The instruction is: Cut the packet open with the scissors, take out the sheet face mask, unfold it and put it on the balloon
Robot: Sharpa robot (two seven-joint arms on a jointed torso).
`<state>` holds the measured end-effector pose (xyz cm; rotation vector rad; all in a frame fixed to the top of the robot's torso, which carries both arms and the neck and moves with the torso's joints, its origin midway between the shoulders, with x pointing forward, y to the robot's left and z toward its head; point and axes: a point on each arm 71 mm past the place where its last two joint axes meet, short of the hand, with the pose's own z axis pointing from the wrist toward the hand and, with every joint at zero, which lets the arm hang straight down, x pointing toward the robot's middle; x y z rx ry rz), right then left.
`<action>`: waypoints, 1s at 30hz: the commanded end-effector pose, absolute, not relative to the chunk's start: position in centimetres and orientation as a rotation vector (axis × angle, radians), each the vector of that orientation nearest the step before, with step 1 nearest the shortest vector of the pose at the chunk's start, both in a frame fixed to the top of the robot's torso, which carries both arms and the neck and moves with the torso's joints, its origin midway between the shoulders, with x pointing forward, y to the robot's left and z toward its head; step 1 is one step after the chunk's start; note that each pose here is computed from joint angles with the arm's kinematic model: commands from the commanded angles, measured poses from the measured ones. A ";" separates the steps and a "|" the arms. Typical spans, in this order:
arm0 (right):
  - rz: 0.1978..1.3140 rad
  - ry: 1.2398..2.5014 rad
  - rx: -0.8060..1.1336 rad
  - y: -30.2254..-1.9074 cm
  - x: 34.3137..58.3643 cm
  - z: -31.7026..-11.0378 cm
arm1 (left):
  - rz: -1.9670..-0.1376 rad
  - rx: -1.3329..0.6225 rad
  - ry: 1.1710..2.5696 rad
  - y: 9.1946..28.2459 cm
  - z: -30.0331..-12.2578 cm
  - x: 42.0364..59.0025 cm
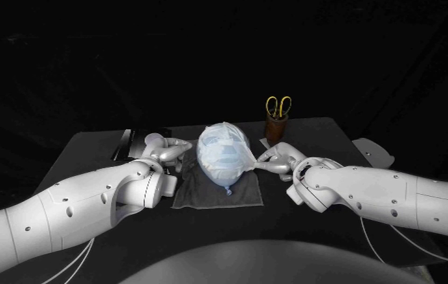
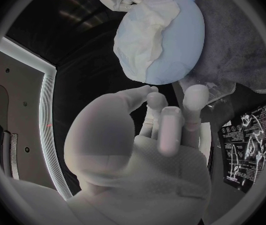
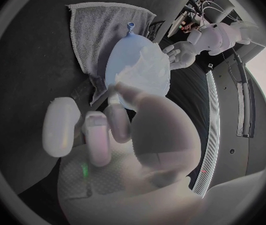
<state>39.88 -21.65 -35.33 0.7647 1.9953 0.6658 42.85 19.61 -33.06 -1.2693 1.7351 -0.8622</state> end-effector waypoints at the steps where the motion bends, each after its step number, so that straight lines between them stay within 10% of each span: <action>1: 0.707 2.000 0.760 -21.4 39.8 -35.3 | -0.917 -1.214 1.686 19.4 -32.5 43.1; 16: 0.655 1.933 0.779 -23.6 40.5 -34.8 | -1.049 -0.997 1.511 19.9 -30.8 43.8; 30: 0.813 1.730 0.649 -24.2 44.8 -28.7 | -1.182 -0.649 1.474 18.4 -28.5 44.6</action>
